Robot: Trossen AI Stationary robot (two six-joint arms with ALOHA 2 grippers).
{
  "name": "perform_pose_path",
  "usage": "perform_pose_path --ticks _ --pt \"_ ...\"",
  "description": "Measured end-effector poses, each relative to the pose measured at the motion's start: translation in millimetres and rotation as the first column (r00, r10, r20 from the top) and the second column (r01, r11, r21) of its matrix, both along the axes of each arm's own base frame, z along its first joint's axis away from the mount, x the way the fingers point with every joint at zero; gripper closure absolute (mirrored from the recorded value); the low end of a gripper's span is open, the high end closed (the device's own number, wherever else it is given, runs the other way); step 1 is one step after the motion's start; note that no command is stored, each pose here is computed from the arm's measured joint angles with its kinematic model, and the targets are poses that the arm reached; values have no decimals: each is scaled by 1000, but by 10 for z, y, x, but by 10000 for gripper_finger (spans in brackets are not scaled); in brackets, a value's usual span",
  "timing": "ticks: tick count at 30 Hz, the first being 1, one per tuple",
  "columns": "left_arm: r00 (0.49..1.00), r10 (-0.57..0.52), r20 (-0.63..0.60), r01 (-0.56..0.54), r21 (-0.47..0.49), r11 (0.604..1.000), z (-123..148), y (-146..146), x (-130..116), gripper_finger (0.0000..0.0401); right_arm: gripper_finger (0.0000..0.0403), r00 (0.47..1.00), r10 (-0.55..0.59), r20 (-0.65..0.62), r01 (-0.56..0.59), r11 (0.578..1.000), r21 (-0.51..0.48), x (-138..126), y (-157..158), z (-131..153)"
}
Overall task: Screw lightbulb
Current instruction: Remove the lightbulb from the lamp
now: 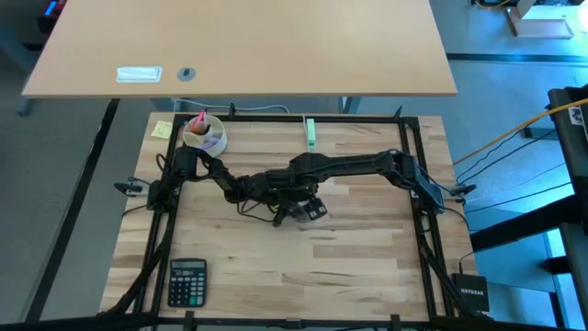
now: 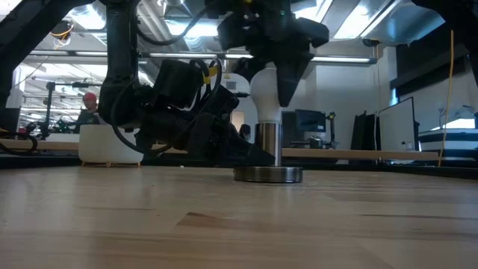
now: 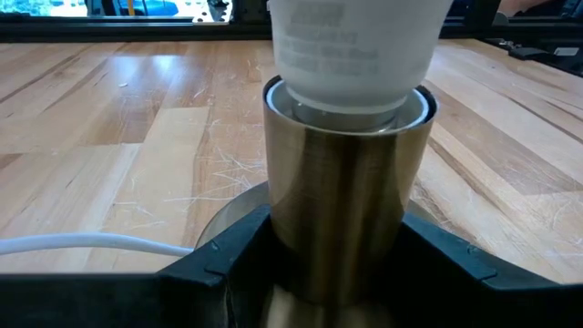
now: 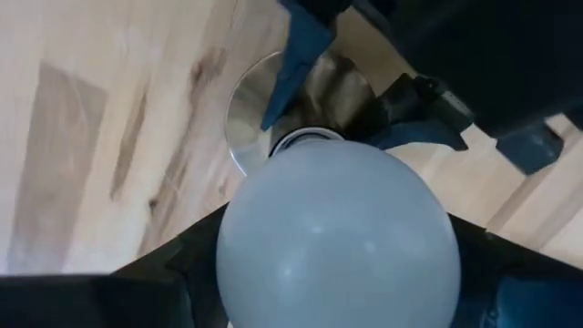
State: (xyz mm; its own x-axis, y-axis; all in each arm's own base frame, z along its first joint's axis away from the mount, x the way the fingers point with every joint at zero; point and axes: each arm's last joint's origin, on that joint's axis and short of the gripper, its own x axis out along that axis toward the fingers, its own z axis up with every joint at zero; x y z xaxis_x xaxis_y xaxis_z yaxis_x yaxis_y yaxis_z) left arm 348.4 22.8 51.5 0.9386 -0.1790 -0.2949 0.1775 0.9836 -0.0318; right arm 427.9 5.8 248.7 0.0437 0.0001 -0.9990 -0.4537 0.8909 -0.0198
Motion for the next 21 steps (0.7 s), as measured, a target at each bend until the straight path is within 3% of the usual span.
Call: perform_pose_path --ticks 7,14,21 --pt "1000 1 -1 -1 -2 1000 0 0 0 210 116 983 179 -38 -182 978 -100 -25 25 18" --pt "1000 -3 5 3 -4 1000 5 -2 1 210 138 986 165 -29 -167 983 -79 -26 83 120" --pt "1000 -8 15 8 2 1000 16 -5 6 210 120 989 150 -19 -151 986 -67 -29 145 158"
